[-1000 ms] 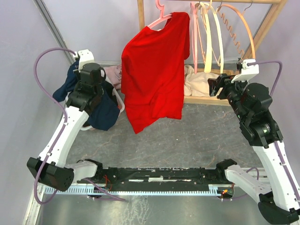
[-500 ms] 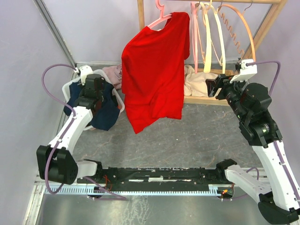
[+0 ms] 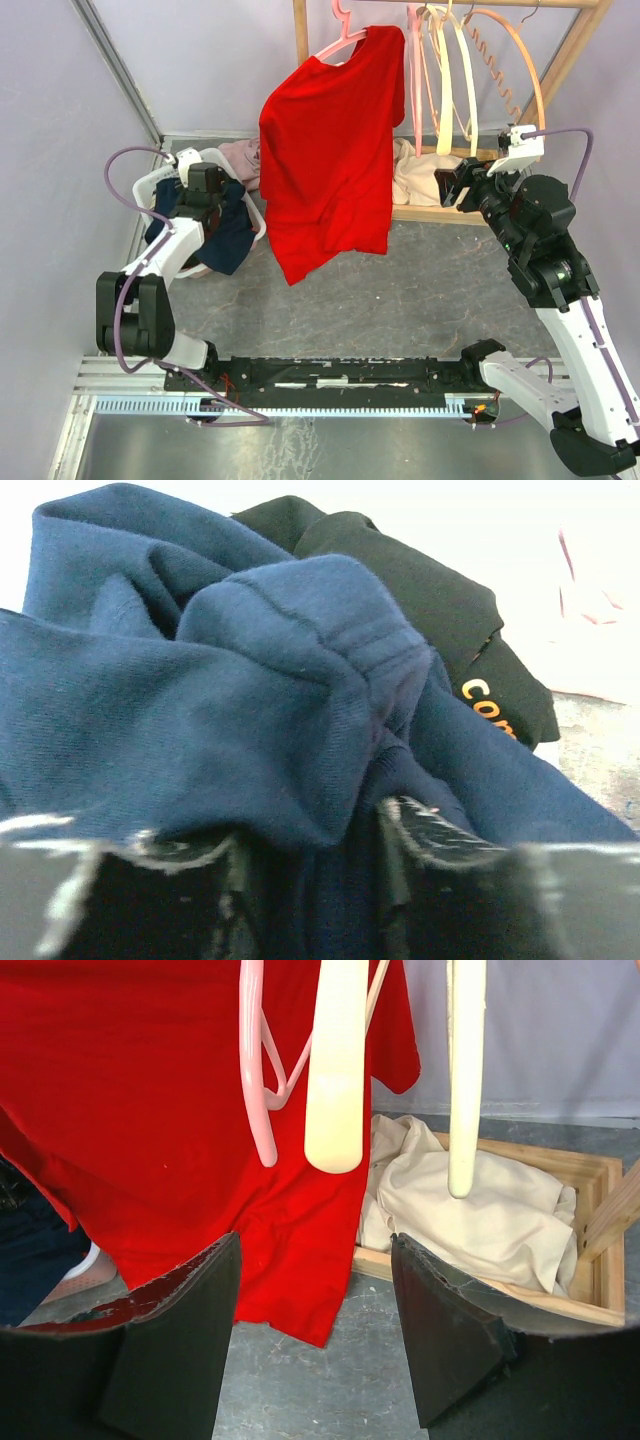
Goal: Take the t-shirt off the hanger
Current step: Place the T-shirt in the bin.
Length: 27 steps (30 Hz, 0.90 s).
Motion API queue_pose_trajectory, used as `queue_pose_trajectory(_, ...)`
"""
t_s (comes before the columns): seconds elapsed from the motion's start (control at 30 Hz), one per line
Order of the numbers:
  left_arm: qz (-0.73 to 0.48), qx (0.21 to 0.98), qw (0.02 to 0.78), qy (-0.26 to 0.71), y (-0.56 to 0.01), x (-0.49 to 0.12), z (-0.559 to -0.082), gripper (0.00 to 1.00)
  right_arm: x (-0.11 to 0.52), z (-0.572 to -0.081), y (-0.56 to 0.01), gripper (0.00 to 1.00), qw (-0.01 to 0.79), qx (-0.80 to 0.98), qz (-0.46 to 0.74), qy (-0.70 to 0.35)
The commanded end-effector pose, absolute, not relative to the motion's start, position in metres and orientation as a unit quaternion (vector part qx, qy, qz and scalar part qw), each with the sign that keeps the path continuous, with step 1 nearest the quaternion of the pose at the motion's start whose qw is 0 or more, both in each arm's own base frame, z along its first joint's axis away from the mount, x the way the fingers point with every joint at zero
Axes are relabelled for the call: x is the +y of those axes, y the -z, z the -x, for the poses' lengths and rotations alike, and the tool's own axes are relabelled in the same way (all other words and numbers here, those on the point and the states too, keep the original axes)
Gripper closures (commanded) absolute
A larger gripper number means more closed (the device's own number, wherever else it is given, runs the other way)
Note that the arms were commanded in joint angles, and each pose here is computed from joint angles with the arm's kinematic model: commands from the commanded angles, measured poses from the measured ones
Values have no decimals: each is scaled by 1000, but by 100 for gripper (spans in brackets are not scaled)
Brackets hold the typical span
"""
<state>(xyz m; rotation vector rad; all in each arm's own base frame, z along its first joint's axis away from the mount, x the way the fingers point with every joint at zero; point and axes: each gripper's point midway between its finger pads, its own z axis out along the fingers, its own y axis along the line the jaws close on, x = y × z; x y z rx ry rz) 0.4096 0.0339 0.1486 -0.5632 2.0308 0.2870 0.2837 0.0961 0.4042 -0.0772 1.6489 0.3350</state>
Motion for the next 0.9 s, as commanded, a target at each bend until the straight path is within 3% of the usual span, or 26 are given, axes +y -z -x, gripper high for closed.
queue_pose_trajectory(0.0, 233, 842, 479, -92, -151, 28, -411, 49, 99, -284, -422, 31, 686, 708, 35, -161)
queue_pose_trajectory(0.1, 229, 829, 502, -90, -187, 27, -409, 29, 100, -285, -421, 31, 685, 709, 36, -162)
queue_pose_trajectory(0.2, 230, 809, 533, -88, -227, 27, -402, 21, 102, -286, -421, 31, 685, 708, 37, -166)
queue_pose_trajectory(0.57, 183, 770, 611, -32, -325, -26, -383, 19, 107, -291, -417, 31, 680, 711, 40, -175)
queue_pose_trajectory(0.87, 116, 698, 701, 92, -418, -83, -358, 19, 104, -292, -414, 31, 681, 713, 34, -167)
